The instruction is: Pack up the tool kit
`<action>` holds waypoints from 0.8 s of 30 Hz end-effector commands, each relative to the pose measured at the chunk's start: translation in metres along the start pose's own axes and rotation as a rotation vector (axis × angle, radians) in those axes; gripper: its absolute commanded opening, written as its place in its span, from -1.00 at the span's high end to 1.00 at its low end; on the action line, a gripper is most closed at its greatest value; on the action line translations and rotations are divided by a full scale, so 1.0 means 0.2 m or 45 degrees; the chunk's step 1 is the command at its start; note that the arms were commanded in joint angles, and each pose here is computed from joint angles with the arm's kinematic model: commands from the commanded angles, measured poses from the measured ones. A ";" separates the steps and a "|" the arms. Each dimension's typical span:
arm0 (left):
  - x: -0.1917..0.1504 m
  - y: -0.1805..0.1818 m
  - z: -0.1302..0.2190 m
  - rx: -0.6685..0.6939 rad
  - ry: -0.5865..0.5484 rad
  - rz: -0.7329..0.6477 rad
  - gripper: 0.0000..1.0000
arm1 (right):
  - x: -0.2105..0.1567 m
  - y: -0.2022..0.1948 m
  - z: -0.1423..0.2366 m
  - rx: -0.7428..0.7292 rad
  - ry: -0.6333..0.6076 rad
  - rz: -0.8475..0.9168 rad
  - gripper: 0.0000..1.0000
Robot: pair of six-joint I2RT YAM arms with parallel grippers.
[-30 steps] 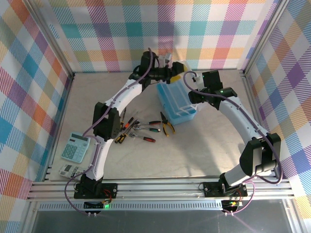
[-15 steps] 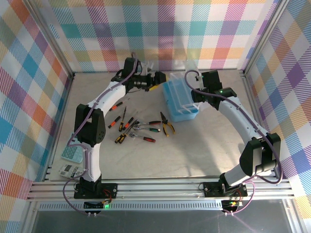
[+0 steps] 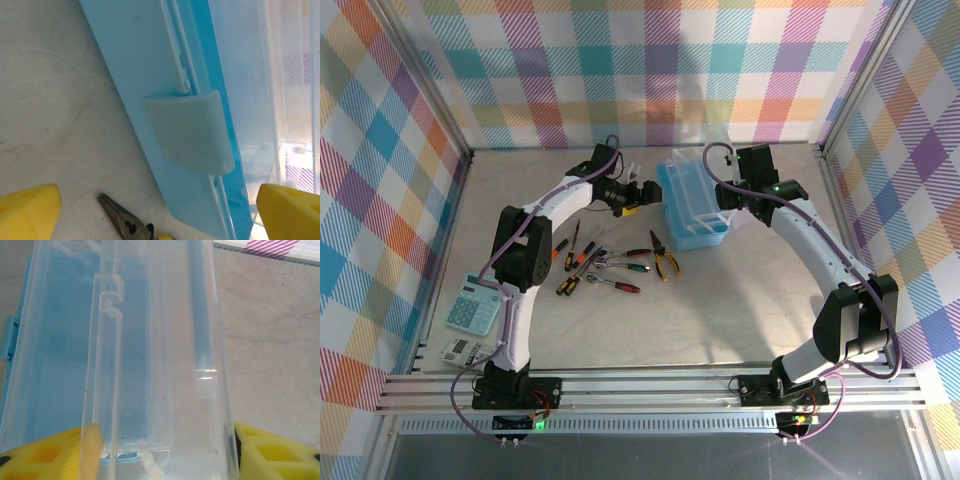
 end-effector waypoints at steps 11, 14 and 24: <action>0.01 0.00 -0.11 0.049 0.035 -0.011 -0.99 | 0.01 -0.01 0.03 0.015 -0.044 -0.057 -0.04; 0.01 0.03 -0.13 0.104 0.050 0.000 -0.99 | 0.02 -0.01 0.03 0.020 -0.049 -0.059 -0.04; -0.01 0.09 -0.18 0.188 0.078 0.012 -0.99 | 0.03 -0.04 0.04 0.038 -0.057 -0.103 -0.06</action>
Point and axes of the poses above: each hand's point on the last joint's axis, 136 mm out from that joint toward the fingers, its own z axis back along the fingers, its own y axis along the line the jaws close on, x = y × z, the point moved 9 cm from there along z, back along the fingers, and after that the axes turned 10 degrees about z, right-handed, at the moved point
